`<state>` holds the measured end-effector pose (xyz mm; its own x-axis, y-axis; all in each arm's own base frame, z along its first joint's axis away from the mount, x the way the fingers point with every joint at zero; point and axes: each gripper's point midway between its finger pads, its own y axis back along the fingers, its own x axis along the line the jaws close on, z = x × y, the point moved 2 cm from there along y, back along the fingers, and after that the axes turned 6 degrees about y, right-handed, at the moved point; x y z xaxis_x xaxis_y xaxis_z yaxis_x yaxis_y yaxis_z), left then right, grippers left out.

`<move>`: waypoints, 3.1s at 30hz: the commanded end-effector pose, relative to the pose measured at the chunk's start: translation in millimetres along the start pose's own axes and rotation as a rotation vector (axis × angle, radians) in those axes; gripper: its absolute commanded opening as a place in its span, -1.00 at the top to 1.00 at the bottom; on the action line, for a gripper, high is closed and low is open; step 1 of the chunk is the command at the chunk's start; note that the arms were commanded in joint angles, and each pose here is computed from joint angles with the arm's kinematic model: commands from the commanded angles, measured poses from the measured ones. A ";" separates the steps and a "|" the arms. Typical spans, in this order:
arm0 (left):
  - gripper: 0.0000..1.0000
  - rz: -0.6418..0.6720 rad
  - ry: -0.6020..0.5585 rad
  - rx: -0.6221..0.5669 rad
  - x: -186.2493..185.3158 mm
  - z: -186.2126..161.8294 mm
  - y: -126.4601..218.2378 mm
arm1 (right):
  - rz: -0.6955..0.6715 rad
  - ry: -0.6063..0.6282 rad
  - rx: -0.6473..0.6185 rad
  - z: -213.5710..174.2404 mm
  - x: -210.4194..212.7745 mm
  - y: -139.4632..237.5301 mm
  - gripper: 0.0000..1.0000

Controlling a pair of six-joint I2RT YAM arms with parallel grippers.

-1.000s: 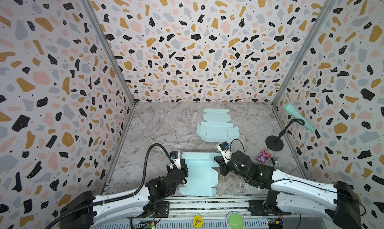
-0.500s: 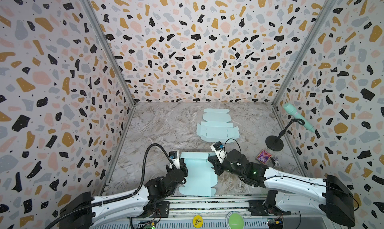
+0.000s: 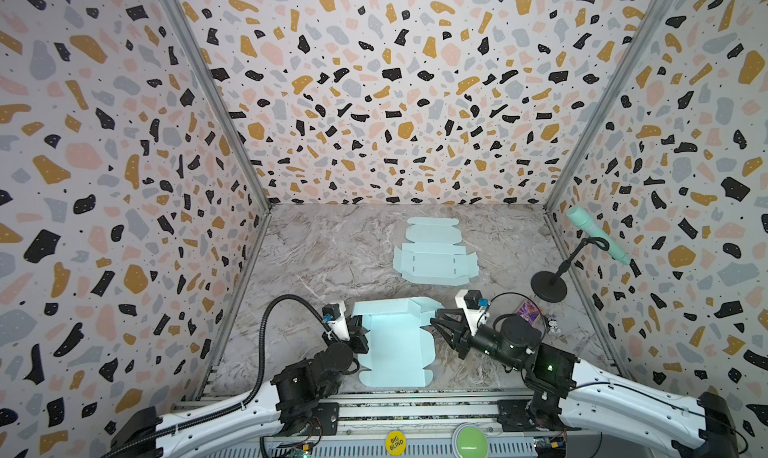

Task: Fold the paper box

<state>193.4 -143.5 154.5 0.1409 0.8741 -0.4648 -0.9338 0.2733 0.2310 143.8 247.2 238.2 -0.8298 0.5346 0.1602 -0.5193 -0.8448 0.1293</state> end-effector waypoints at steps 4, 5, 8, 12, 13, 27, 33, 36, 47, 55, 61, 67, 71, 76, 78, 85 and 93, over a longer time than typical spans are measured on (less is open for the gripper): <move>0.96 -0.001 0.061 -0.040 -4.9 25.8 9.3 | -0.030 -0.084 -0.161 -4.1 -13.8 30.0 0.42; 0.97 -0.007 0.073 -0.045 -6.1 29.2 10.8 | -0.040 -0.103 -0.179 -7.3 -18.0 32.8 0.46; 0.97 -0.028 0.103 -0.056 -10.8 38.0 14.4 | -0.031 -0.129 -0.205 -17.2 -24.3 34.6 0.50; 0.98 -0.045 0.110 -0.055 -17.5 44.9 16.1 | 0.048 -0.106 -0.201 -22.9 -16.6 26.7 0.50; 0.98 -0.049 0.108 -0.053 -18.9 45.7 16.1 | 0.062 -0.099 -0.194 -22.8 -14.5 23.5 0.51; 0.97 -0.085 0.078 -0.021 -28.7 39.4 12.3 | 0.138 -0.046 -0.234 12.3 0.3 -3.6 0.87; 0.97 -0.094 0.069 -0.007 -32.8 35.7 9.4 | 0.162 -0.040 -0.241 19.4 4.3 -11.1 0.89; 0.97 -0.097 0.069 -0.007 -33.6 35.1 8.8 | 0.173 -0.040 -0.238 20.6 6.0 -14.9 0.91; 0.97 -0.095 0.094 -0.023 -25.8 36.7 13.6 | 0.127 -0.054 -0.278 23.8 -0.5 4.2 0.97; 0.98 -0.092 0.103 -0.037 -22.8 41.5 17.2 | 0.074 -0.073 -0.225 -1.6 -10.9 7.1 1.00; 0.98 -0.091 0.101 -0.033 -23.2 40.0 16.3 | 0.086 -0.056 -0.176 -9.9 -9.4 -4.4 1.00; 0.98 -0.093 0.096 -0.026 -24.1 38.5 15.5 | 0.111 -0.043 -0.196 -2.2 -5.1 -10.2 1.00; 0.98 -0.092 0.094 -0.023 -23.8 36.5 14.5 | 0.139 -0.035 -0.205 5.1 -0.1 -13.7 1.00; 0.98 -0.090 0.084 -0.011 -24.6 32.3 12.1 | 0.155 -0.036 -0.209 8.3 4.2 -19.2 1.00; 0.98 -0.092 0.083 -0.008 -25.3 31.1 11.4 | 0.162 -0.040 -0.209 8.8 5.7 -22.1 1.00; 0.99 -0.099 0.070 0.006 -27.9 26.6 8.9 | 0.183 -0.066 -0.169 -0.4 11.7 -39.0 1.00; 0.99 -0.087 0.064 0.008 -25.1 25.6 9.0 | 0.168 -0.045 -0.090 -14.5 13.5 -47.2 1.00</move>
<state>189.0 -151.0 179.8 0.1847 0.8437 -0.5040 -0.9112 0.3391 0.2338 155.5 289.9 200.7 -0.8857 0.3981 0.2389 -0.4002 -0.9155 0.0416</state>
